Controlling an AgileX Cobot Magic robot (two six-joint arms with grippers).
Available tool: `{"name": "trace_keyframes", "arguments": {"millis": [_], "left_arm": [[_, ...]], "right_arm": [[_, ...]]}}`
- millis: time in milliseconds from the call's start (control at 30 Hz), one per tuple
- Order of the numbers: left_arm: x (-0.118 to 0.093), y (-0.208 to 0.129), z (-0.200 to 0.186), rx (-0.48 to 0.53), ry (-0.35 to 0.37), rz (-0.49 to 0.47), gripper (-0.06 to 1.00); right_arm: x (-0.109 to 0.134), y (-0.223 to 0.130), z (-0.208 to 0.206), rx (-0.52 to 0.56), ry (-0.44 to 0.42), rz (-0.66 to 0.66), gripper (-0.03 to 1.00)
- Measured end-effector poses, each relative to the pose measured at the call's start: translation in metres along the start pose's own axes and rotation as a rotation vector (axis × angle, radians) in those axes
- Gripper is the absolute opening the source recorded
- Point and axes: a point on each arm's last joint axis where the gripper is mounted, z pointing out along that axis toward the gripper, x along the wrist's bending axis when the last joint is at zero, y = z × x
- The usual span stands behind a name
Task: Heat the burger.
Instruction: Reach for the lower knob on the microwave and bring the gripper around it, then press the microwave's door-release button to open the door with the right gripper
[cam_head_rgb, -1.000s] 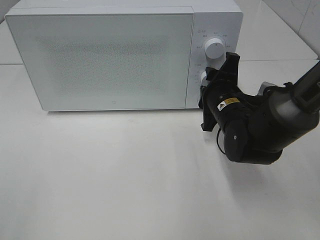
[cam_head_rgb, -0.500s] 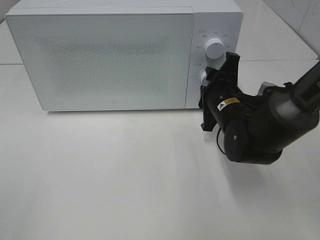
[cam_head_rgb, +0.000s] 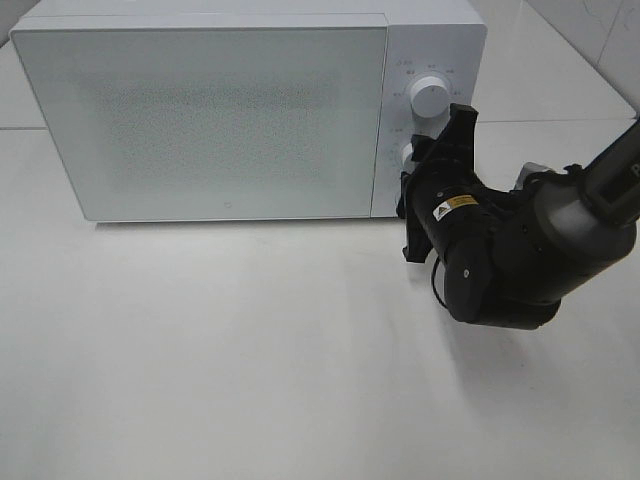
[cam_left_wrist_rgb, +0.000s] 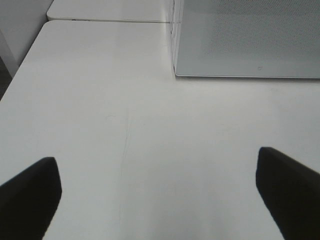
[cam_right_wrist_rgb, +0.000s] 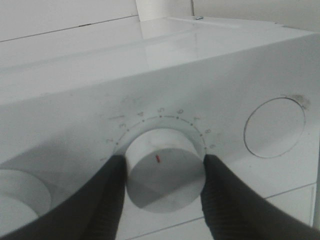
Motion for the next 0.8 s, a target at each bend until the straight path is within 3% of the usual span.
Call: {"name": "trace_keyframes", "arguments": {"millis": [400,800], "left_arm": [[0.0,0.0,0.0,0.0,0.0,0.0,0.98],[0.0,0.0,0.0,0.0,0.0,0.0,0.98]], "right_arm": [[-0.003,-0.008,-0.001,0.042,-0.028,-0.075,0.69],[0.008,-0.007,-0.012,0.092,-0.01,-0.167,0.72]]}}
